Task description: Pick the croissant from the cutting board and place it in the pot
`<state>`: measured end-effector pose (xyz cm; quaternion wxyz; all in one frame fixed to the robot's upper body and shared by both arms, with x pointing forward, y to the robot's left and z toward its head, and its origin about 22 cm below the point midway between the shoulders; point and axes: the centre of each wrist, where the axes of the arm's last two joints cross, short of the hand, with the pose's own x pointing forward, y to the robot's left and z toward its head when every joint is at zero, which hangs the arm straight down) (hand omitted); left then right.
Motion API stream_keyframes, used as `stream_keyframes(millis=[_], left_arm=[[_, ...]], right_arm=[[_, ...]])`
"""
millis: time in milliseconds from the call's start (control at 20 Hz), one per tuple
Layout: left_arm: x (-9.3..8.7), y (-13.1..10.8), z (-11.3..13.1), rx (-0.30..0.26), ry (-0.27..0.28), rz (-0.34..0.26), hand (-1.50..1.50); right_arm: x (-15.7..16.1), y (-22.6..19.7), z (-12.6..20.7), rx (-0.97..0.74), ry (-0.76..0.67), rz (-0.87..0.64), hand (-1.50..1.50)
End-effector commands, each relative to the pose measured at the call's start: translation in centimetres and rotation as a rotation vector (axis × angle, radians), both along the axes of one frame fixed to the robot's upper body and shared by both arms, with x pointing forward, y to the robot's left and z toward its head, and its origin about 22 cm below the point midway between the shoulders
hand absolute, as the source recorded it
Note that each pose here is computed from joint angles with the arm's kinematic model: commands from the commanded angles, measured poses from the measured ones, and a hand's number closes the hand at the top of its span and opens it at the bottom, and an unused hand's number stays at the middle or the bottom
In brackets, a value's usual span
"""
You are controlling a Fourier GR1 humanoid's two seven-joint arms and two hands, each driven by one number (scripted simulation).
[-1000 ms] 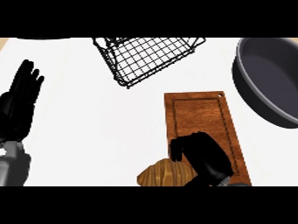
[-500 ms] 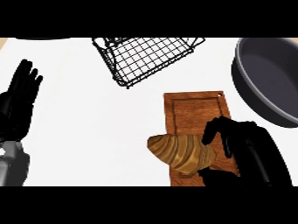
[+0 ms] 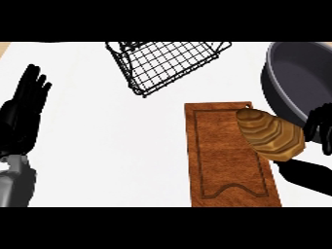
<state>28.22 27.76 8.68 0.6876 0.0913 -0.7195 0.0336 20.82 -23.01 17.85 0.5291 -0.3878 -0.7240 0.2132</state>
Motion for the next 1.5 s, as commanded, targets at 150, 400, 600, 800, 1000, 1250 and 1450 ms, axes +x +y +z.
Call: stream_keyframes(millis=[150, 400, 600, 800, 1000, 1250, 1450], left_arm=[[-0.6, 0.7, -1.7, -0.002, -0.001, -0.021, 0.0], [0.4, 1.3, 1.1, 0.01, -0.019, -0.02, 0.0], [0.1, 1.2, -0.8, 0.008, -0.003, -0.016, 0.0], [0.4, -1.2, -0.3, -0.016, -0.013, -0.035, 0.0], [-0.6, 0.6, -0.3, 0.014, -0.013, -0.034, 0.0], [0.2, -0.9, -0.4, -0.016, 0.013, -0.023, 0.0], [-1.1, -1.0, -0.8, 0.0, -0.021, -0.044, 0.0]], right_arm=[[4.2, -5.6, -0.8, 0.089, -0.002, -0.064, 1.5], [8.3, -9.0, 0.5, 0.15, 0.011, -0.09, 1.5], [9.4, -10.2, -3.5, 0.205, -0.021, -0.08, 1.5], [10.3, -13.7, -1.5, -0.242, -0.028, -0.31, 1.5], [13.8, -13.0, -5.4, -0.277, -0.006, -0.333, 1.5], [16.8, -16.2, -7.5, -0.265, 0.055, -0.301, 1.5], [17.0, -17.1, -10.7, -0.126, 0.161, -0.319, 1.5]])
